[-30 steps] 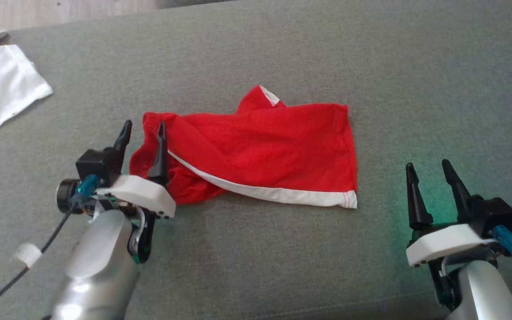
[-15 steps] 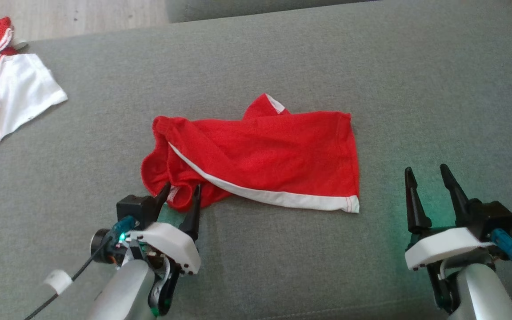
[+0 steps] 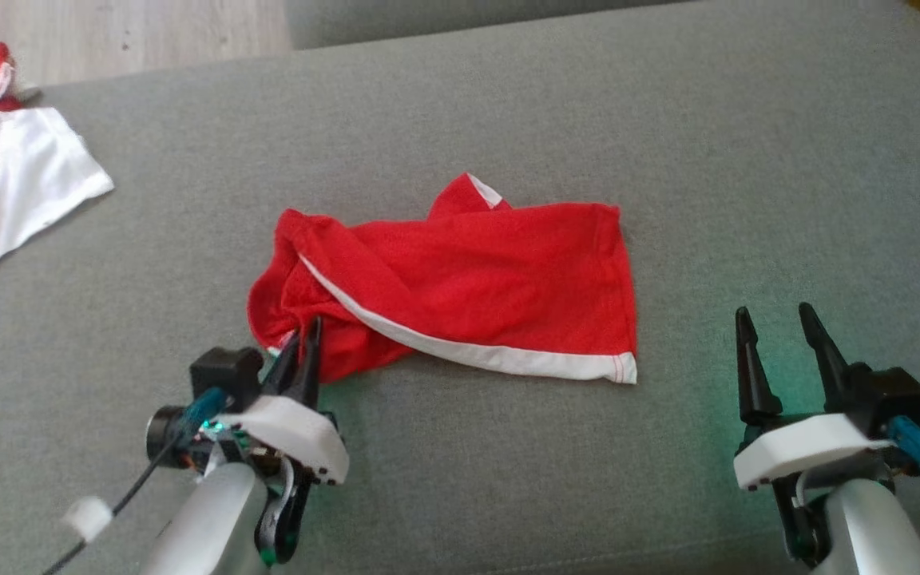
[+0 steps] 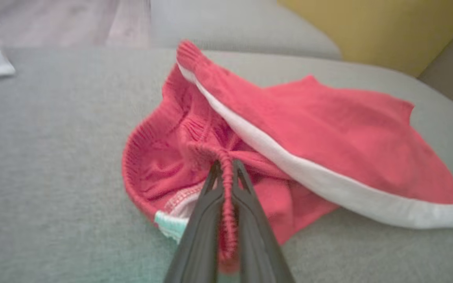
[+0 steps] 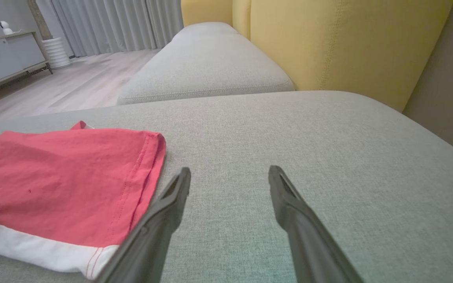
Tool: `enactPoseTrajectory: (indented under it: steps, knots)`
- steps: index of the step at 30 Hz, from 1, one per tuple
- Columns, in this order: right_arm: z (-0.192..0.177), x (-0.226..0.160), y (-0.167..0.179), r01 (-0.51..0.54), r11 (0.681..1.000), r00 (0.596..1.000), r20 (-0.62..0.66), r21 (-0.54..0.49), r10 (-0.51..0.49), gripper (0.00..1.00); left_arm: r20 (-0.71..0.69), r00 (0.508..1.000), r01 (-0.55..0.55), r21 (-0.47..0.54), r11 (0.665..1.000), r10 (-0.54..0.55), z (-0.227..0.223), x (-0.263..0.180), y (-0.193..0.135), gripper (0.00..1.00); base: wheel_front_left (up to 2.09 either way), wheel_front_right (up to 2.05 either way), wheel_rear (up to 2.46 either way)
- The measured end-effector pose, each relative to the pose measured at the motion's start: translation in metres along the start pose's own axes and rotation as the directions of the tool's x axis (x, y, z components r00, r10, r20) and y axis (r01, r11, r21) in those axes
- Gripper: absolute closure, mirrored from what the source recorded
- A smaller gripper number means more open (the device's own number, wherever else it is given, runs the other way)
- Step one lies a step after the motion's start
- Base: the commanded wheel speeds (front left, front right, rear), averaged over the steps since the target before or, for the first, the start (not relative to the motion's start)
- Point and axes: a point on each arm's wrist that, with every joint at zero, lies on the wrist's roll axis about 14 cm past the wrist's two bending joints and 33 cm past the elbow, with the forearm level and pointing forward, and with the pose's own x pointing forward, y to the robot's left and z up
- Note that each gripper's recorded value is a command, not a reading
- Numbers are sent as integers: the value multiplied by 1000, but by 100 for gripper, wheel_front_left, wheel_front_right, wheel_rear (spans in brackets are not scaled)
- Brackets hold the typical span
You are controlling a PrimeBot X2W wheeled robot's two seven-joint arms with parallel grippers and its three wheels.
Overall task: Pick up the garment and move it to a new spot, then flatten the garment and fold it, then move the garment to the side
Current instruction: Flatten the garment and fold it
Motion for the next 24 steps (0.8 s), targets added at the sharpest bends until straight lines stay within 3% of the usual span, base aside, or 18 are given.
enactPoseTrajectory:
  steps: [5,9,16,20,21,22,23,24]
  knots:
    - [5,-4,4,-12,1000,1000,17,3,12,0,209,977,21,33,999,-28,38,-23,-5,100,0,0,0]
    - [4,-12,7,-19,1000,1000,21,6,19,0,271,962,25,35,999,-34,41,-51,-8,100,0,0,0]
    - [-2,-27,8,-22,1000,1000,11,9,22,0,113,992,-57,-48,997,62,-31,-97,8,100,0,0,0]
    - [2,-29,9,-26,1000,999,20,8,26,0,38,993,-110,-45,993,111,-61,-108,19,100,0,0,0]
    - [1,-29,10,-27,1000,999,18,8,27,0,35,992,-116,-52,992,118,-63,-108,20,65,0,0,0]
    - [1,-31,10,-28,1000,999,15,6,28,0,29,992,-120,-58,991,122,-66,-108,20,17,0,0,0]
    - [0,-32,10,-28,1000,1000,15,6,28,0,28,992,-123,-60,991,125,-67,-108,20,0,0,0,0]
    - [1,-32,10,-29,1000,999,15,6,29,0,27,992,-122,-62,991,124,-69,-109,20,0,0,0,0]
